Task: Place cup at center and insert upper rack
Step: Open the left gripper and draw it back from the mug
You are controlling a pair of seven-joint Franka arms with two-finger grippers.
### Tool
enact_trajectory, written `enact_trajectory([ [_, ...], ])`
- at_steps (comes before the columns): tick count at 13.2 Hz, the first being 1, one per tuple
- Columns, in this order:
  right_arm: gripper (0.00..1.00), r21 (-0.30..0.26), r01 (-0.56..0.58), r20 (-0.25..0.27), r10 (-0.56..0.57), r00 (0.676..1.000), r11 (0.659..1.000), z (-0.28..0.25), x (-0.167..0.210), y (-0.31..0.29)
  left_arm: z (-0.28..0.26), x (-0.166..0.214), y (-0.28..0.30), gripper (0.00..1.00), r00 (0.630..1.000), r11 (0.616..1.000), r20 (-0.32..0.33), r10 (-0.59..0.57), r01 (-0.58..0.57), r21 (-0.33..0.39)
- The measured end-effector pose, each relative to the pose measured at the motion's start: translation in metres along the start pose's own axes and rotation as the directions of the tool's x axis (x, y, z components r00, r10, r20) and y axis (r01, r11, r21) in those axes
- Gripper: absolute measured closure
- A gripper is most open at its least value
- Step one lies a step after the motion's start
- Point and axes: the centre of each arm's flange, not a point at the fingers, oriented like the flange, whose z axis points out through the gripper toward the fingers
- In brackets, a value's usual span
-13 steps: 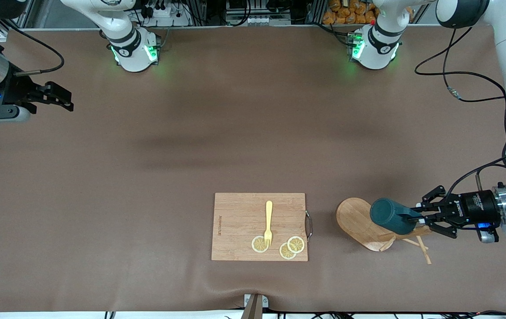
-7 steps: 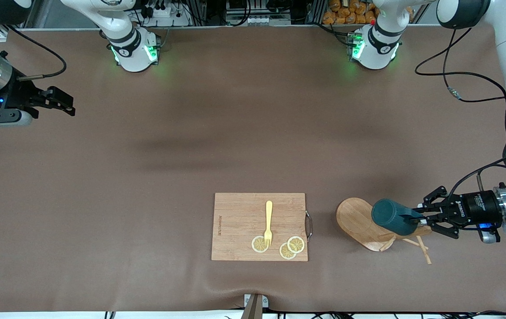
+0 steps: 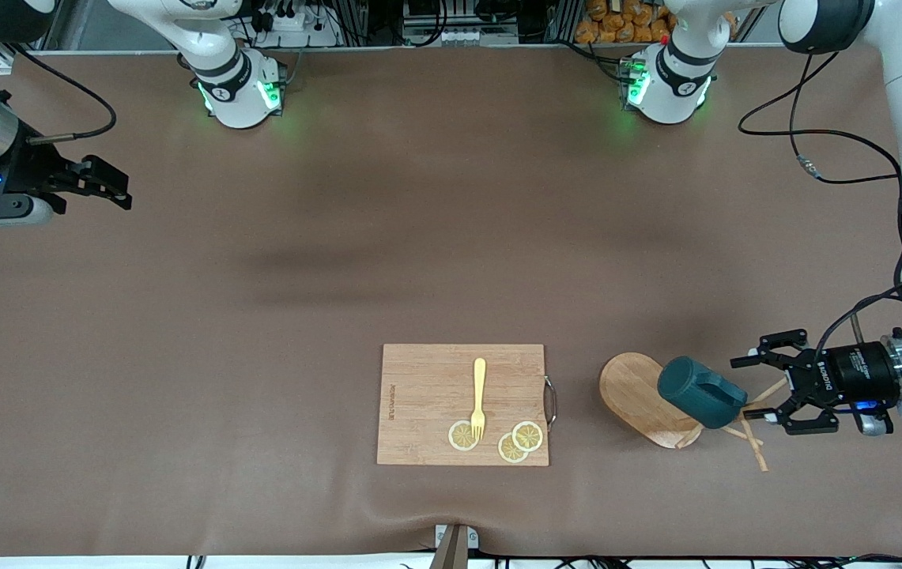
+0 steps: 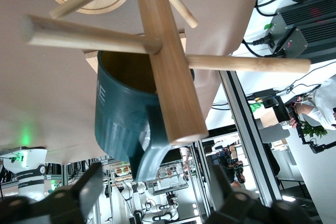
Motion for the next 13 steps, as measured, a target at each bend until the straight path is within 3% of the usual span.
enact_trajectory([
  [3, 0.00, 0.000, 0.006, 0.000, -0.006, 1.000, 1.000, 0.000, 0.000, -0.003, -0.010, -0.012, 0.005, 0.00, 1.000, 1.000, -0.003, 0.012, -0.012, -0.016],
  [8, 0.00, -0.001, 0.016, 0.001, -0.016, 1.000, 1.000, -0.001, -0.002, -0.008, -0.059, -0.086, 0.013, 0.00, 0.997, 0.994, -0.028, 0.078, -0.080, -0.071],
  [13, 0.00, -0.001, 0.016, 0.003, -0.016, 1.000, 1.000, -0.001, -0.002, -0.009, -0.055, -0.118, 0.012, 0.00, 0.995, 0.993, -0.007, 0.101, -0.101, -0.054],
])
